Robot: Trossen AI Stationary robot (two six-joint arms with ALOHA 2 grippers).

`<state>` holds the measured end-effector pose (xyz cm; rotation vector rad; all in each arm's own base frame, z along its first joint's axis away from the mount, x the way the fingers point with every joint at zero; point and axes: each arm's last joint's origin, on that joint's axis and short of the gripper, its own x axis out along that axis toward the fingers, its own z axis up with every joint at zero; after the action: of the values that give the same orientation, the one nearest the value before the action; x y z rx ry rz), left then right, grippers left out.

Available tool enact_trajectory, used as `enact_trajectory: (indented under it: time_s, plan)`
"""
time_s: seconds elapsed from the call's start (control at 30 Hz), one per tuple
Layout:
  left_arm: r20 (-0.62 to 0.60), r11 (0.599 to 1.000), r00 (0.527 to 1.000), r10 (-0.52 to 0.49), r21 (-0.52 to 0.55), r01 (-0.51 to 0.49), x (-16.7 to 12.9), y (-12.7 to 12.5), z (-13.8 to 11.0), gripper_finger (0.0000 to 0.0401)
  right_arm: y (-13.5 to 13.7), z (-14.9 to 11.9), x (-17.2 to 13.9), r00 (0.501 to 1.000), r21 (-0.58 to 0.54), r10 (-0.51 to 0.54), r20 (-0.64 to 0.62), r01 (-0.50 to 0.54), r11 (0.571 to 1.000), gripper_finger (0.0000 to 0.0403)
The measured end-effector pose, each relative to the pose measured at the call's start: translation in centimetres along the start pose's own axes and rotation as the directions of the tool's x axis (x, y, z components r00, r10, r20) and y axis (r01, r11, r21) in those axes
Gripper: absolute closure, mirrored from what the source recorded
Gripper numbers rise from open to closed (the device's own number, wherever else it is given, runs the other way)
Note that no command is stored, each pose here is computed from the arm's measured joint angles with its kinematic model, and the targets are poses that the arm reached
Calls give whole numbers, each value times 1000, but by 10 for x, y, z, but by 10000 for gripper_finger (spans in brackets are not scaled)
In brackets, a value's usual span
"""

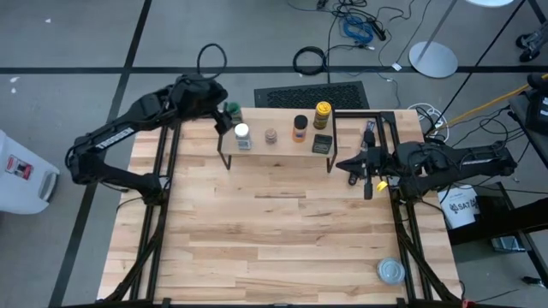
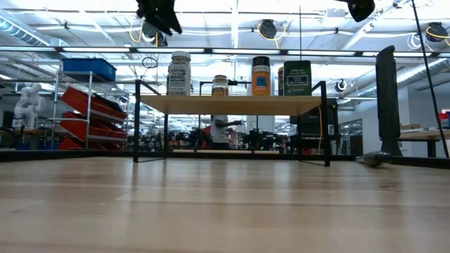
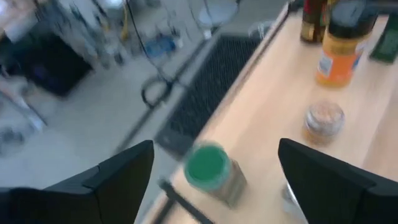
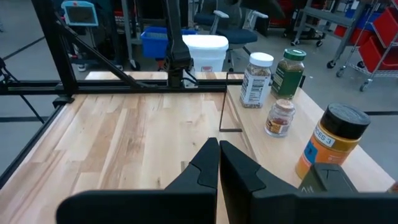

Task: Shelf spices
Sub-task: Remove the green seasoning bottle from the shelf

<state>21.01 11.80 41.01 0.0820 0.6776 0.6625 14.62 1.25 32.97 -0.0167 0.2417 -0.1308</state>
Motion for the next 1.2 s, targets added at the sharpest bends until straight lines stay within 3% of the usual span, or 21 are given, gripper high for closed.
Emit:
enact_trajectory:
  time_s: [0.13, 0.4, 0.67, 0.83, 0.93, 1.2]
  plan:
    - [-74, 1000, 997, -30, 1, 30, 8, -6, -5, 47, 0, -1, 0, 1000, -2, 0, -11, 0, 1000, 403]
    - [-31, 993, 999, -25, 116, 28, 13, 5, -1, 47, 0, -1, 0, 1000, 1, 0, -10, 0, 1000, 403]
    - [-40, 997, 999, -23, 68, 26, 22, 24, -5, 47, 0, -1, 0, 1000, 5, 0, -9, 0, 1000, 403]
    - [-48, 998, 998, -32, 61, 35, 23, 23, -5, 47, 0, -1, 0, 1000, 9, 0, -9, 0, 1000, 403]
    - [-52, 999, 997, -50, -1, 50, 22, 20, -5, 47, 0, -1, 0, 1000, 9, 0, -10, 0, 1000, 403]
    - [-118, 993, 986, -117, 14, 119, 31, 18, -11, 47, 0, -1, 0, 1000, 9, -1, -9, 1, 1000, 403]
